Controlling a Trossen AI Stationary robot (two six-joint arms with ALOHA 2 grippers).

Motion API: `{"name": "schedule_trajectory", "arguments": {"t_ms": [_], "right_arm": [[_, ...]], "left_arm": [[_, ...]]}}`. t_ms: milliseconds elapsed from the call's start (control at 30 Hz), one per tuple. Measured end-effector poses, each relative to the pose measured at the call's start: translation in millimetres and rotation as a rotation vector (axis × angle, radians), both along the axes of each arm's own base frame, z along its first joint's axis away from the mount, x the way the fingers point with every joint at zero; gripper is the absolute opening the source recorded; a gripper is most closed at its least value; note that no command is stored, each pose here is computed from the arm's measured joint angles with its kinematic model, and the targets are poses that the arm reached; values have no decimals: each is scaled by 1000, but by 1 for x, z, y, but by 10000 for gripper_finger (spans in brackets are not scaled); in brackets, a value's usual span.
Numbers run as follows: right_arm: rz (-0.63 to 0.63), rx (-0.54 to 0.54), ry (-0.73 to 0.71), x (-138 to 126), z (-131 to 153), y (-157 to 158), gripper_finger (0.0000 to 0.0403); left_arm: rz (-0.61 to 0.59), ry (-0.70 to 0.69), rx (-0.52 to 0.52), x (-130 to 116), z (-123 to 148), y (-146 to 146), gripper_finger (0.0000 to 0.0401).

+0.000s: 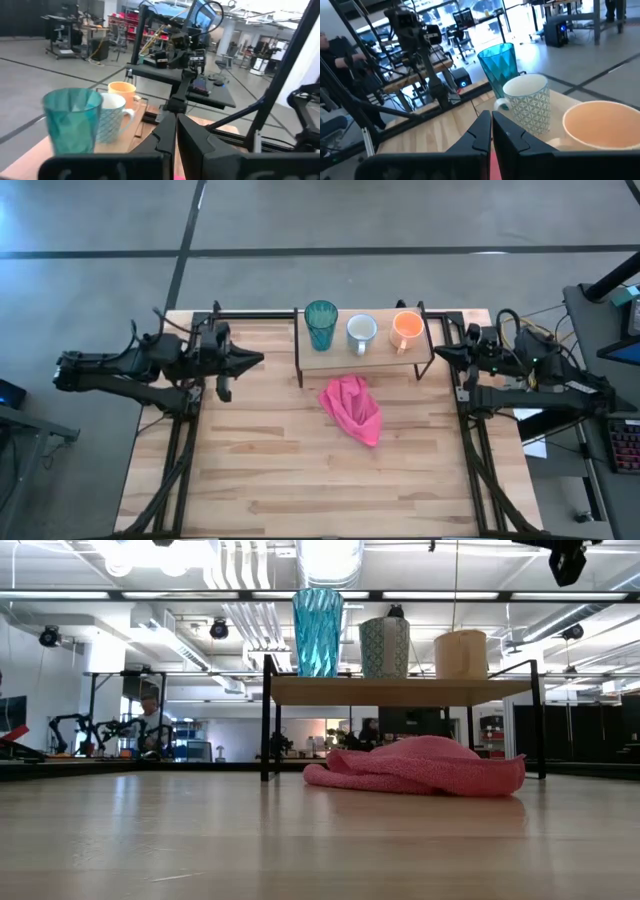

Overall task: Stack small to large cups/mugs on shelf
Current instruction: Return to home position

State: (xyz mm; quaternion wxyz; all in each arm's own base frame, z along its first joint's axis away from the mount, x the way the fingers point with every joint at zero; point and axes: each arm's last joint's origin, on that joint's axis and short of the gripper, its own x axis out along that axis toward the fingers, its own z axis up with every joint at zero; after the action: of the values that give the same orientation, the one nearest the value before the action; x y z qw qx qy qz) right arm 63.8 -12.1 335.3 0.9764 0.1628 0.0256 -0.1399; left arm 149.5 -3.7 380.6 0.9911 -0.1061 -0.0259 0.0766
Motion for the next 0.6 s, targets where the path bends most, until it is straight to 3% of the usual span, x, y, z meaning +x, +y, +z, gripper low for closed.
{"name": "schedule_trajectory", "arguments": {"t_ms": [167, 400, 600], "right_arm": [[-3, -11, -17, -4, -19, 0, 9], [-11, -71, -152, -4, -44, 0, 9], [-13, -47, -200, -8, -69, 1, 9]], "left_arm": [[45, -48, 16, -11, -15, 2, 2], [55, -177, 67, -15, -46, 2, 2], [58, -253, 58, -19, -77, 3, 2]]}}
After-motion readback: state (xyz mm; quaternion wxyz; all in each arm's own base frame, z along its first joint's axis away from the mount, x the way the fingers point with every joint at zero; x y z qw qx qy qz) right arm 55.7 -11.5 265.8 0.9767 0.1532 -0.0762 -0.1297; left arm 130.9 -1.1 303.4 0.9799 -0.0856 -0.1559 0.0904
